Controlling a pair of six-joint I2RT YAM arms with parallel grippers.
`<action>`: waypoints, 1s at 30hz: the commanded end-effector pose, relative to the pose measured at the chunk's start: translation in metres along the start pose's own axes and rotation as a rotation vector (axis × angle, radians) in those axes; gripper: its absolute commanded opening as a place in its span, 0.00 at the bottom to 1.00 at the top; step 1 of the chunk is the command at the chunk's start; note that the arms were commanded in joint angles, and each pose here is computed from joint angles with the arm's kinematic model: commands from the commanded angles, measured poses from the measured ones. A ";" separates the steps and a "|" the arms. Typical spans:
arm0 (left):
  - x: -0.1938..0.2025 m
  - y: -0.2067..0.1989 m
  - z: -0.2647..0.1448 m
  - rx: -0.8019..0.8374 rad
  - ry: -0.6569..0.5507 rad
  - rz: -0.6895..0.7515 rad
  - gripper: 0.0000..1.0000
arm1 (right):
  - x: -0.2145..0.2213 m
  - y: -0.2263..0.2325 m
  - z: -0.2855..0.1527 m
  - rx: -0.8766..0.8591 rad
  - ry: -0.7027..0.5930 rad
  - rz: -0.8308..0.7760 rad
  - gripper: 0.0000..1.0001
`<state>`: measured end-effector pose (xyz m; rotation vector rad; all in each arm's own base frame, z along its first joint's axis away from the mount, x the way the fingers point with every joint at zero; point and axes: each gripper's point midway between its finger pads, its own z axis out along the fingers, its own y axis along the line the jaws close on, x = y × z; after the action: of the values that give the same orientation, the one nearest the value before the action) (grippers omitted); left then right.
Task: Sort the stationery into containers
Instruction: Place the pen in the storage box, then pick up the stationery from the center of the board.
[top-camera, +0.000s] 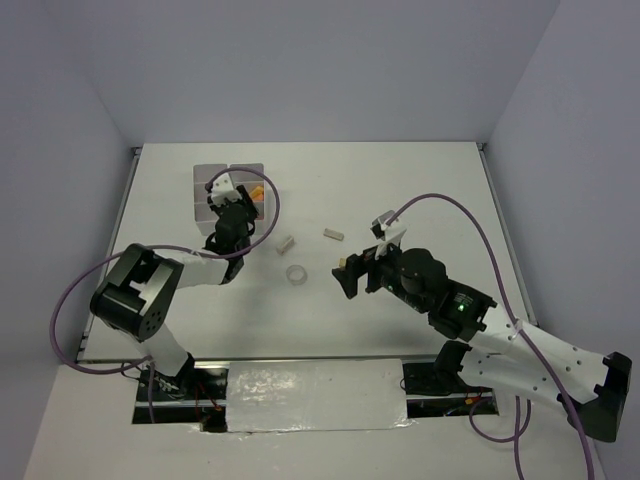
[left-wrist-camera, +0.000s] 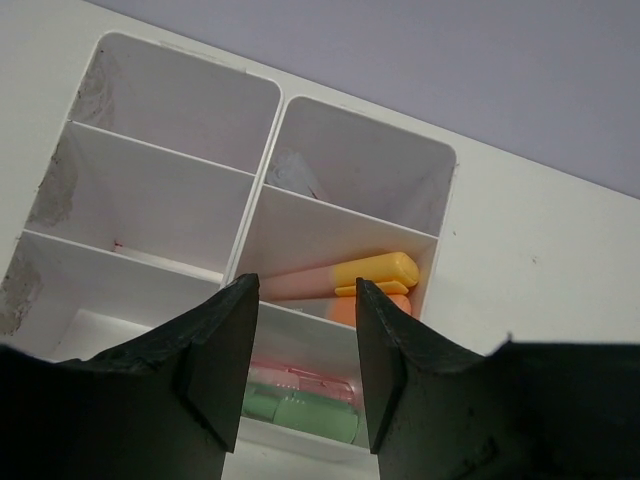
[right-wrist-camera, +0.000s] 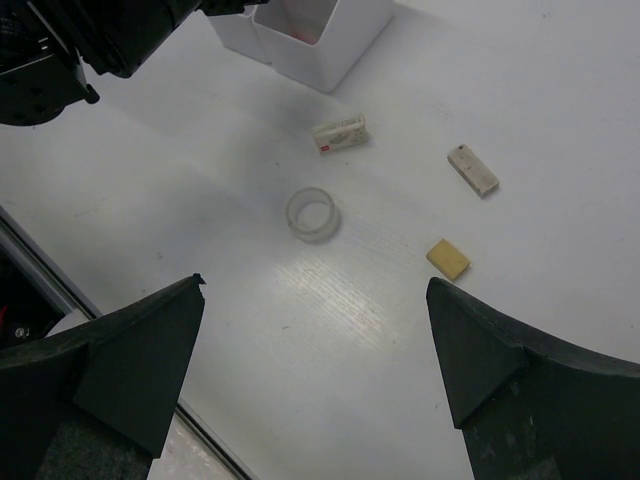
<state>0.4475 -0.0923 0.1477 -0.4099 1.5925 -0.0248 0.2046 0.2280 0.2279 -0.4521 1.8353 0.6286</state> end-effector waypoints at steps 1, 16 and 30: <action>-0.025 -0.002 0.000 -0.001 -0.069 -0.066 0.56 | -0.010 0.003 -0.002 -0.023 -0.041 0.009 1.00; -0.036 -0.035 -0.078 0.162 0.396 -0.027 0.99 | 0.015 -0.018 0.018 0.048 0.047 0.103 1.00; 0.085 -0.093 -0.178 0.235 0.807 0.260 0.99 | 0.000 -0.035 -0.015 0.131 0.008 0.178 1.00</action>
<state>0.3114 -0.2296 0.1209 -0.0258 2.3167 -0.1990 0.2164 0.1980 0.2060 -0.2522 1.9649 0.5978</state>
